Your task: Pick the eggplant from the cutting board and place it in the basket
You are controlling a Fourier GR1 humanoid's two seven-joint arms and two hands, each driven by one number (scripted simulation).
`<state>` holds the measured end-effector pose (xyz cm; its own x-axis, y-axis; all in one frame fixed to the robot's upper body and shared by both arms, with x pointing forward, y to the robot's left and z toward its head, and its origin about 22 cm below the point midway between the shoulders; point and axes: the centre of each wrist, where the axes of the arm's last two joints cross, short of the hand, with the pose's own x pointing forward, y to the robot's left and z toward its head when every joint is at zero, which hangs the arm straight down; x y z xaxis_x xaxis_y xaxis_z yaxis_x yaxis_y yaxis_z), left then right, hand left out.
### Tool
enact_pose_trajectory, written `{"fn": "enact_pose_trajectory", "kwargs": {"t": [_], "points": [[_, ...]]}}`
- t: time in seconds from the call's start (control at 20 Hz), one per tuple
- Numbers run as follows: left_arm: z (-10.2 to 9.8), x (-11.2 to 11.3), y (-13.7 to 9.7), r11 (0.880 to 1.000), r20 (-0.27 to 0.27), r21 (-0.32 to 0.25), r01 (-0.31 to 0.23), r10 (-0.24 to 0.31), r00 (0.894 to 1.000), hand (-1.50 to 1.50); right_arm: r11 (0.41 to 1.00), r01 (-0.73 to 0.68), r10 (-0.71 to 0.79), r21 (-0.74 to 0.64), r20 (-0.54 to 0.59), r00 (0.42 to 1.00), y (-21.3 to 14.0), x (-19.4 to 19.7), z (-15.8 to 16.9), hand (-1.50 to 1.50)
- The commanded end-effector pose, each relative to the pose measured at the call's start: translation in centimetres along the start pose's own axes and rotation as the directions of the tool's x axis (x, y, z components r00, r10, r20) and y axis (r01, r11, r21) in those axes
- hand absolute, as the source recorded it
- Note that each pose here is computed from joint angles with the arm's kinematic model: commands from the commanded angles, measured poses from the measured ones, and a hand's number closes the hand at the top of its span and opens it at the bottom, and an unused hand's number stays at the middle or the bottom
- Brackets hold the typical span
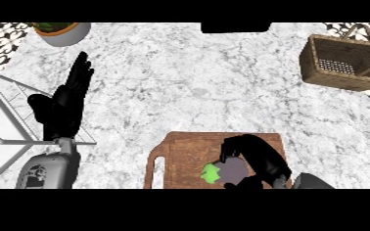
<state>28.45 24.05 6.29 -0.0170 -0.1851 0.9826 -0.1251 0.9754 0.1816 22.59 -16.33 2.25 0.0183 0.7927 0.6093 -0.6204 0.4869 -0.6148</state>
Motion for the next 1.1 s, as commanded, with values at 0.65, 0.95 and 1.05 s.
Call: {"fn": "enact_pose_trajectory", "kwargs": {"t": [0.65,0.95,1.05], "points": [[0.2,-1.1,4.4,0.997,-0.08,0.077,0.018,-0.012,0.997,0.0,0.86,0.432,-0.208,-0.271,0.587,0.782,-4.2,0.1,13.6,1.5],[0.1,-1.2,4.2,0.998,-0.081,0.066,0.024,-0.018,0.997,0.0,0.819,0.378,-0.102,-0.432,0.538,0.837,-9.3,1.5,17.0,1.5],[0.7,-2.2,4.6,0.997,-0.088,0.06,0.046,-0.04,0.995,0.0,0.805,0.4,-0.139,-0.438,0.516,0.845,-9.4,2.7,17.9,1.5]]}}
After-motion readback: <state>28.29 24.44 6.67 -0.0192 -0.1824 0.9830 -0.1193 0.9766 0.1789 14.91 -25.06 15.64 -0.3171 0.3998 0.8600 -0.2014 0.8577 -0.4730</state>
